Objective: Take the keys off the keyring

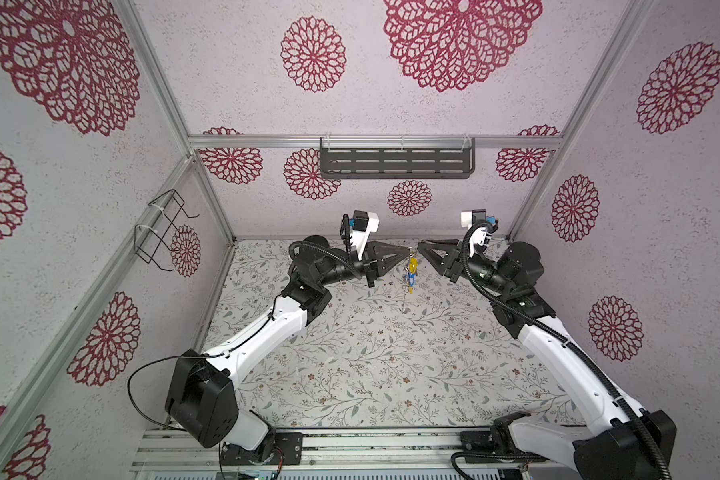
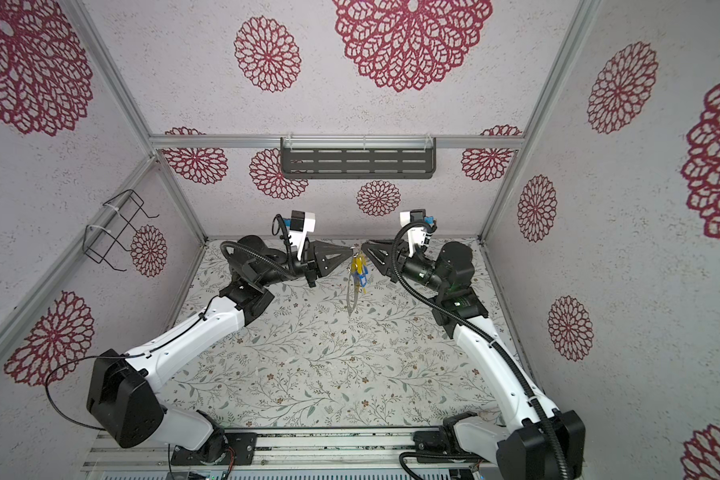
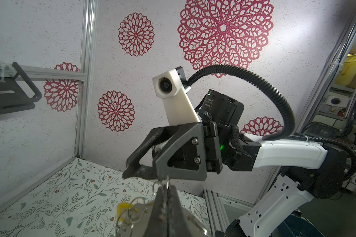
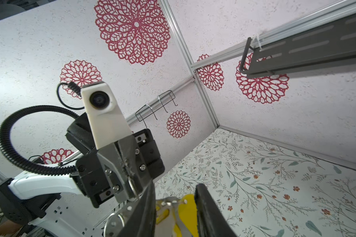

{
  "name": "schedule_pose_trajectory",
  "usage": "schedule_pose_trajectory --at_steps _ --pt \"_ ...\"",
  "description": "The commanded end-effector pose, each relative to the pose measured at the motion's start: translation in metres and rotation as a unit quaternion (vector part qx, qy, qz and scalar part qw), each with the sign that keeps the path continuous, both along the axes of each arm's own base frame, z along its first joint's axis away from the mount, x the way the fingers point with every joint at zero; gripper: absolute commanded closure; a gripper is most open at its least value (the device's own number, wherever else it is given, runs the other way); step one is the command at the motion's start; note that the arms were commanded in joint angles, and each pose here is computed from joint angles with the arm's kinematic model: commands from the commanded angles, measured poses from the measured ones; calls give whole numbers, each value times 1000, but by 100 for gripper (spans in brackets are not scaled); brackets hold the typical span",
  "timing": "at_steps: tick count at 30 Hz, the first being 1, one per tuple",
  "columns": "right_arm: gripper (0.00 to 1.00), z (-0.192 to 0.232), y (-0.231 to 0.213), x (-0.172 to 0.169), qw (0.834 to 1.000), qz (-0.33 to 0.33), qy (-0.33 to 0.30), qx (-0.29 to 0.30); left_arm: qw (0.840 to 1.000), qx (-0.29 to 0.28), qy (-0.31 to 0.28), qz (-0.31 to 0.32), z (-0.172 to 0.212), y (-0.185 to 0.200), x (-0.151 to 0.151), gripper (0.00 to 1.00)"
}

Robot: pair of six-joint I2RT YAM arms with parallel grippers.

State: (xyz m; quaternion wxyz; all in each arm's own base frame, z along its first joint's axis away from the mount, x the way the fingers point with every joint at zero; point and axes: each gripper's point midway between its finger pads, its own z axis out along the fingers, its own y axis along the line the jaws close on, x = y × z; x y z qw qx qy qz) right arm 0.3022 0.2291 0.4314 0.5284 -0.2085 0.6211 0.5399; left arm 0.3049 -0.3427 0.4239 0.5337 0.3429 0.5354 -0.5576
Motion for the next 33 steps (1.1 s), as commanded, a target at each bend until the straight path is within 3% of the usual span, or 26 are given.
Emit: schedule_pose_trajectory --at_steps 1,8,33 --pt "65 27 -1 -24 998 34 -53 23 1000 -12 -17 -6 15 1 1 100" --pt "65 21 4 -25 997 56 -45 24 1000 -19 -15 -10 17 0 2 100" --pt "83 3 18 -27 996 82 -29 15 999 -37 -14 -10 22 -1 7 100"
